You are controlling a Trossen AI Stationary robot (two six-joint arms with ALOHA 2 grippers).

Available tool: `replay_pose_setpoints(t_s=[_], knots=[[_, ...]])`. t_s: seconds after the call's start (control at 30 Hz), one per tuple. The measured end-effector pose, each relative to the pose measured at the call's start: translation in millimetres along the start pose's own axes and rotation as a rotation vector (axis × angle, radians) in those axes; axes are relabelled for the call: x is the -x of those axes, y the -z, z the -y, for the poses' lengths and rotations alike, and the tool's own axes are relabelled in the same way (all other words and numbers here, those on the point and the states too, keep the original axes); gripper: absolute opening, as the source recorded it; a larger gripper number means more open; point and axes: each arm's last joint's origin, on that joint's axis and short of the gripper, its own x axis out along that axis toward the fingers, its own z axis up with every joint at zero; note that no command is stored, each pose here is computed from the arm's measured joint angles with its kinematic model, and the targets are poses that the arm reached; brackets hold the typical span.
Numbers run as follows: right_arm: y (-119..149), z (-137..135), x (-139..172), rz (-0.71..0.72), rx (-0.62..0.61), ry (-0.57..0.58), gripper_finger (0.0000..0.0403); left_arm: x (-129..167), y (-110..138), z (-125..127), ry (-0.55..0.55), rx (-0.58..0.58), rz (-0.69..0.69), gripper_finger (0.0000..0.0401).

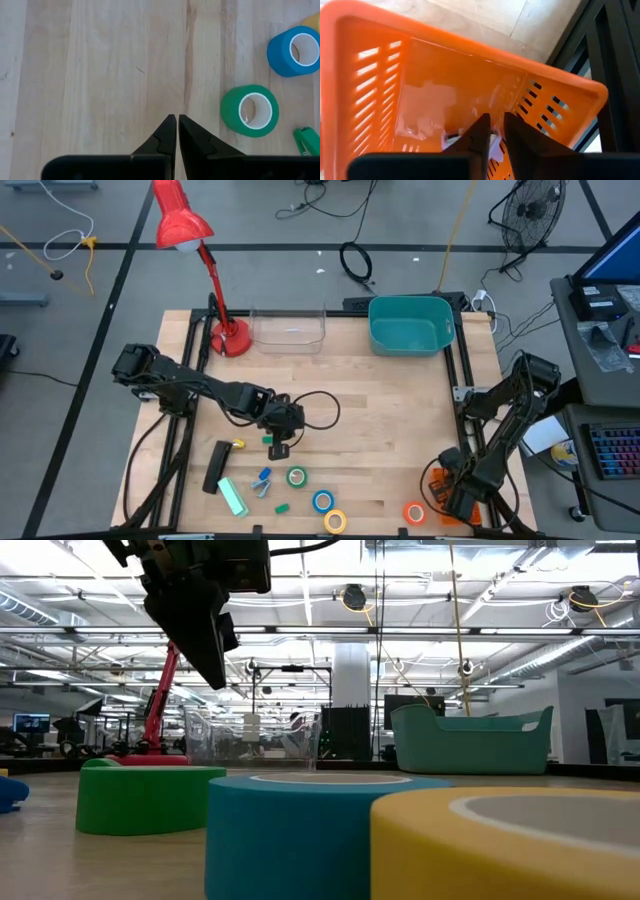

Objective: Pick and place Stapler, Stapler remover, tape
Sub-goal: Put the green tape into the blue bin

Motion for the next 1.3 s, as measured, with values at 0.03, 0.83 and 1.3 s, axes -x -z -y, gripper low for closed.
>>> replay_pose_setpoints(t_s=[0.03,0.83,1.3], knots=[[0,0,1,0.002,-0.001,-0.002,0.0064,0,0,0,-0.001,0.0,0.001,0.0021],[-52,24,81,0.243,-0.099,-0.51,0.0088,0,-9,2,0.004,0.031,0.103,0.0021],[-97,12,116,0.638,-0.063,-0.774,0.0089,3,-24,2,0.033,0.188,0.259,0.0021]])
